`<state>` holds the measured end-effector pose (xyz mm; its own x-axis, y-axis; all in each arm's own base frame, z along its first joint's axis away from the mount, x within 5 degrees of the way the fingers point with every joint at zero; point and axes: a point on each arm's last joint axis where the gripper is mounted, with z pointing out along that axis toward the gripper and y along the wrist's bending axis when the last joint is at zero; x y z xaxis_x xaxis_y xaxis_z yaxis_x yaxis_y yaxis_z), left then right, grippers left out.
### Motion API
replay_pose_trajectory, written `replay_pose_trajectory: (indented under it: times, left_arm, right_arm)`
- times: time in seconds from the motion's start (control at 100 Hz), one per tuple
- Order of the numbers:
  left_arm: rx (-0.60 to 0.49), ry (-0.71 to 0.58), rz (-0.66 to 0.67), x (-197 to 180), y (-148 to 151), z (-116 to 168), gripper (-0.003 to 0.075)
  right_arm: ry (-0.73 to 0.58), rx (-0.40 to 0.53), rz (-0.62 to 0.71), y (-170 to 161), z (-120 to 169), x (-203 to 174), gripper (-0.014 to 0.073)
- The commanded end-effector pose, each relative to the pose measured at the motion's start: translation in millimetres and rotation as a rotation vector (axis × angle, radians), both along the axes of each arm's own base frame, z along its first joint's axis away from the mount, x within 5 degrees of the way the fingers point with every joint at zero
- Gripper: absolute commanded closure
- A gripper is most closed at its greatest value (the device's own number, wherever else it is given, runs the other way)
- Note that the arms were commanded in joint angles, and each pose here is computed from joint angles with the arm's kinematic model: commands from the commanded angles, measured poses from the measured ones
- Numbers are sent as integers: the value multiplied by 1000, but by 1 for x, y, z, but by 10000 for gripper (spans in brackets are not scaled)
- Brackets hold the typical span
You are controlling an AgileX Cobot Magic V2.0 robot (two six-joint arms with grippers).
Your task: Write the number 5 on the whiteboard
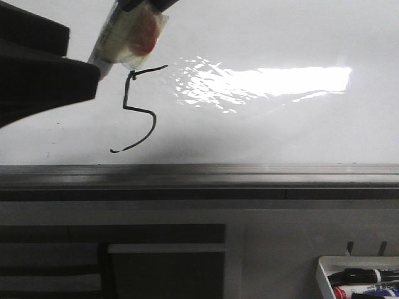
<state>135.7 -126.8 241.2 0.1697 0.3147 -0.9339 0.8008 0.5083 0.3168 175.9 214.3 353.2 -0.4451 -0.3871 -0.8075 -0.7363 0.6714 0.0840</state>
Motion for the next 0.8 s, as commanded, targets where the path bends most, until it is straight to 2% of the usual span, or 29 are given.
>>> replay_pose_trajectory:
  times: [0.0,0.11,0.2,0.25,0.44,0.79]
  left_arm:
    - [-82,-56,-77,1,-9,14,316]
    - [-80,-37,-88,3,-12,10,328]
    - [-71,-27,-91,4,-13,7,382]
    - [-69,-21,-92,5,-13,6,438]
    - [-68,-24,-96,5,-14,6,735]
    - [-50,-35,-115,3,-14,5,741]
  right_arm:
    - [-61,64,12,1,18,-2,656]
    - [-34,46,12,0,15,-3,656]
    - [-6,41,11,0,14,-5,656]
    - [10,48,11,0,13,-5,656]
    - [24,54,10,1,13,-6,656]
    - [34,68,9,1,13,-7,656]
